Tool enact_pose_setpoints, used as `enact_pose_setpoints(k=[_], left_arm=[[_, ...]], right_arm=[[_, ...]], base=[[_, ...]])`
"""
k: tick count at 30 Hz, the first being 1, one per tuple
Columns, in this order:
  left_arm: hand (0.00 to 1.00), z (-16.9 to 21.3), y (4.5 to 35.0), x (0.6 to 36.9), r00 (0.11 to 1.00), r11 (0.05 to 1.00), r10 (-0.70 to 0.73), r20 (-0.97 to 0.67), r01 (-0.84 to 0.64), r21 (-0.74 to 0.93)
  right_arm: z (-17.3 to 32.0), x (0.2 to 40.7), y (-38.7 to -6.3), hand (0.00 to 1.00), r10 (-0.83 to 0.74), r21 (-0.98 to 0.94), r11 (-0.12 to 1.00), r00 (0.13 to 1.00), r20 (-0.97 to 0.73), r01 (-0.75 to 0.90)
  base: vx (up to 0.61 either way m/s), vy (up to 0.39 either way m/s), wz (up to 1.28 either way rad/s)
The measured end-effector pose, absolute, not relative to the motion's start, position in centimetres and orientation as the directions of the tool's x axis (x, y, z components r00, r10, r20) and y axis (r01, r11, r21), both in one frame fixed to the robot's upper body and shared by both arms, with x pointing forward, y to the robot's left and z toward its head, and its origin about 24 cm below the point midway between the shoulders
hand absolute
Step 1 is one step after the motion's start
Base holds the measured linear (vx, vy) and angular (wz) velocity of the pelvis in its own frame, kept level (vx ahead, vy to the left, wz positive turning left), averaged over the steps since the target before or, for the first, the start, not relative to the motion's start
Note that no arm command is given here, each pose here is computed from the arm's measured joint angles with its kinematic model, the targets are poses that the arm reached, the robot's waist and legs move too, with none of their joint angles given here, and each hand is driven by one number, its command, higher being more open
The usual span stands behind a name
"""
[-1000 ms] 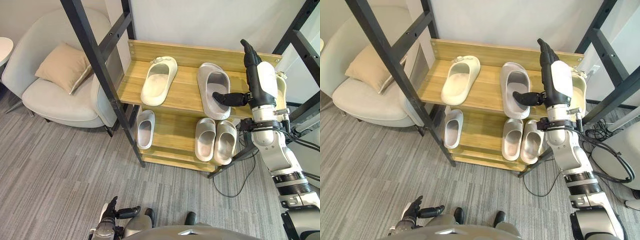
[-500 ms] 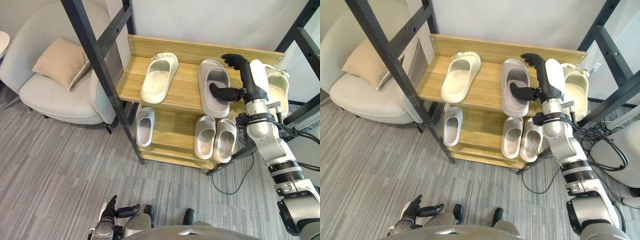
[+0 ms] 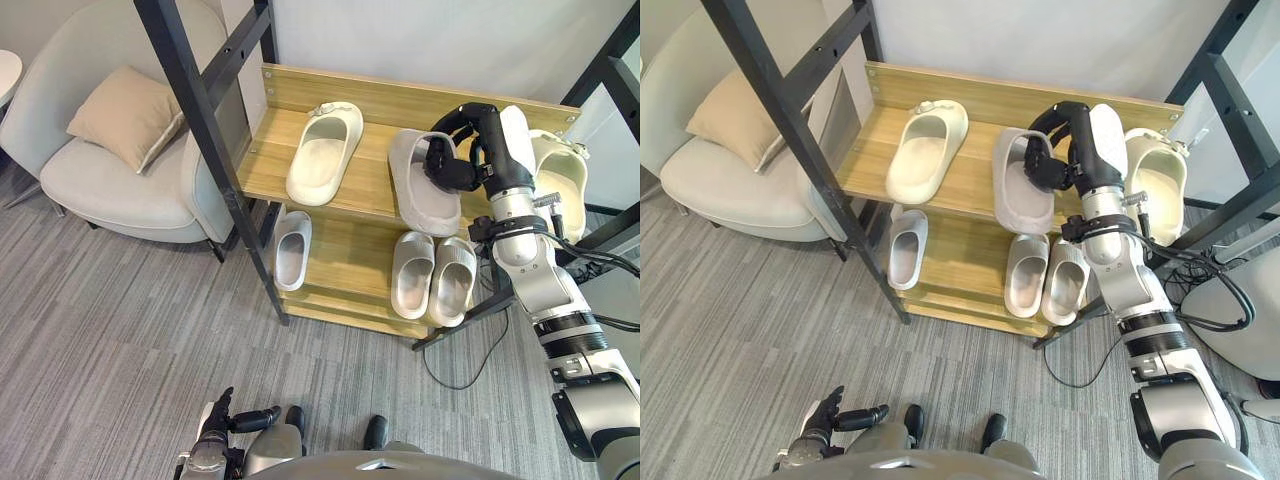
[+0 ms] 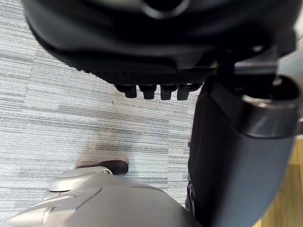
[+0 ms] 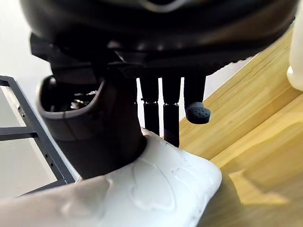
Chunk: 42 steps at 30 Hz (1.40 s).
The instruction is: Organize the slippers on the shoe rack
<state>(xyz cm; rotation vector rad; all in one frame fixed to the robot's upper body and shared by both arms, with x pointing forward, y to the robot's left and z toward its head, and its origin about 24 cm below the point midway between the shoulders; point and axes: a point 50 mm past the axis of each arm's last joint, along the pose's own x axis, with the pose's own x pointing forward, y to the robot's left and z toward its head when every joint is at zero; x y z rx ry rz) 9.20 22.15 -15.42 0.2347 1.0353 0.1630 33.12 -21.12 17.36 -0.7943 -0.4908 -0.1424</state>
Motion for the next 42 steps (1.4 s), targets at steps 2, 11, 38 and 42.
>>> enact_pose_setpoints(k=[2, 11, 38, 42], left_arm=[[1.0, -15.4, 22.2, 9.2, 0.502, 0.963, 0.244, -0.83, -0.023, 0.269], [1.0, -15.5, 22.2, 9.1, 0.493, 0.963, 0.244, -0.835, -0.019, 0.27], [1.0, -15.8, 21.1, 9.2, 0.494, 0.964, 0.202, -0.846, 0.051, 0.26], [1.0, -14.8, 20.8, 12.5, 0.582, 0.965, 0.188, -0.791, 0.043, 0.26]], right_arm=[[17.9, 32.8, -20.6, 0.0, 0.082, -0.644, 0.704, 0.867, 0.492, 0.298], [24.9, 27.5, -16.4, 0.0, 0.252, -0.504, 0.792, 0.567, 0.784, 0.345], [11.8, 23.6, -7.7, 0.0, 0.687, -0.367, 0.726, 0.644, 0.337, -0.582], [10.2, 24.3, -8.2, 0.0, 0.706, -0.496, 0.678, 0.667, 0.236, -0.543]], base=[[0.0, 0.0, 0.0], [-0.01, 0.002, -0.03], [-0.01, 0.0, 0.07], [-0.12, 0.007, 0.29]])
